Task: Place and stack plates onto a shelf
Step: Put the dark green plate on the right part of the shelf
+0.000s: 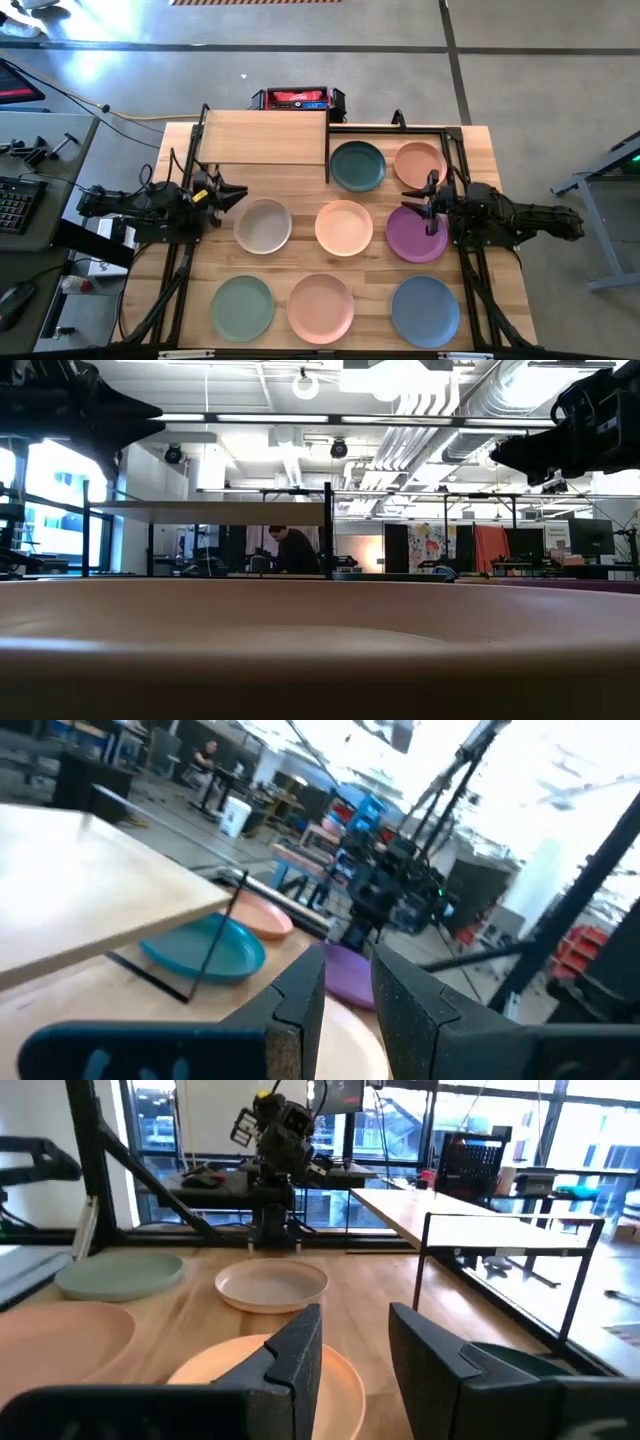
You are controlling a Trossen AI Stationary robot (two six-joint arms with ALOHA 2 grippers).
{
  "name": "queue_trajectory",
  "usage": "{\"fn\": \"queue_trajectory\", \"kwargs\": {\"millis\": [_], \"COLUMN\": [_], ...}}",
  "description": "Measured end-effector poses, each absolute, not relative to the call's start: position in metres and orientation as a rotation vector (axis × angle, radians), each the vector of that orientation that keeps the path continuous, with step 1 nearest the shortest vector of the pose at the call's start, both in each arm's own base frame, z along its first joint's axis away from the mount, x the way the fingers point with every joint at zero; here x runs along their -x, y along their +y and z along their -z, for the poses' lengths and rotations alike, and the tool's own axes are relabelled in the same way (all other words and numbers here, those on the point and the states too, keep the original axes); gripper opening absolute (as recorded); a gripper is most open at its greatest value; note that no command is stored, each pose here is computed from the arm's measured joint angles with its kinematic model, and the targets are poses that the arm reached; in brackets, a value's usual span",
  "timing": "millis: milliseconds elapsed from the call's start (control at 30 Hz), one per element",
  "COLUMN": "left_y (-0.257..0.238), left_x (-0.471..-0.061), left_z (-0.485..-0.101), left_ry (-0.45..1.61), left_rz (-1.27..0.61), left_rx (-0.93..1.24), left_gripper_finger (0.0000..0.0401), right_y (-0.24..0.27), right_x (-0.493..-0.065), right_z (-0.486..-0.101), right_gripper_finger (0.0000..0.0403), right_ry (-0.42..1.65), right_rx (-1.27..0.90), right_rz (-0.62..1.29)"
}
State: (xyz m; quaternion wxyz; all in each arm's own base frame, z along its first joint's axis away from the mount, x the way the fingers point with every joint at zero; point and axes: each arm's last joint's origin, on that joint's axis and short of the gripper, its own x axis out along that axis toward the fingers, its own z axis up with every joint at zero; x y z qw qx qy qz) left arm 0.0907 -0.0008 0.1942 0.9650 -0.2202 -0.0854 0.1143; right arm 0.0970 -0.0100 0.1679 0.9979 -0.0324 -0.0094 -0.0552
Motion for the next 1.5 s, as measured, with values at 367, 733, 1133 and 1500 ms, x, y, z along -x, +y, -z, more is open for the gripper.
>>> {"fn": "queue_trajectory", "kwargs": {"millis": [367, 733, 1133, 1500], "left_y": [0.003, 0.007, 0.009, 0.008], "left_x": [-0.088, -0.074, -0.064, -0.084], "left_z": [-0.201, -0.232, -0.283, -0.333], "left_ry": [-0.280, -0.619, -0.676, -0.550], "left_rz": [-0.357, -0.378, -0.424, -0.520], "left_rx": [0.493, 0.546, 0.458, 0.357], "left_gripper_finger": [0.0074, 0.0074, 0.0074, 0.0074], "right_y": [-0.011, -0.012, -0.014, -0.013], "right_x": [-0.097, -0.094, -0.080, -0.045], "right_z": [-0.169, -0.187, -0.222, -0.285], "right_gripper_finger": [0.0106, 0.0106, 0.0106, 0.0106], "right_ry": [-0.031, -0.256, -0.609, -0.916], "right_rx": [0.006, -0.428, -0.450, -0.214], "right_rz": [0.139, 0.130, 0.181, 0.291]}}
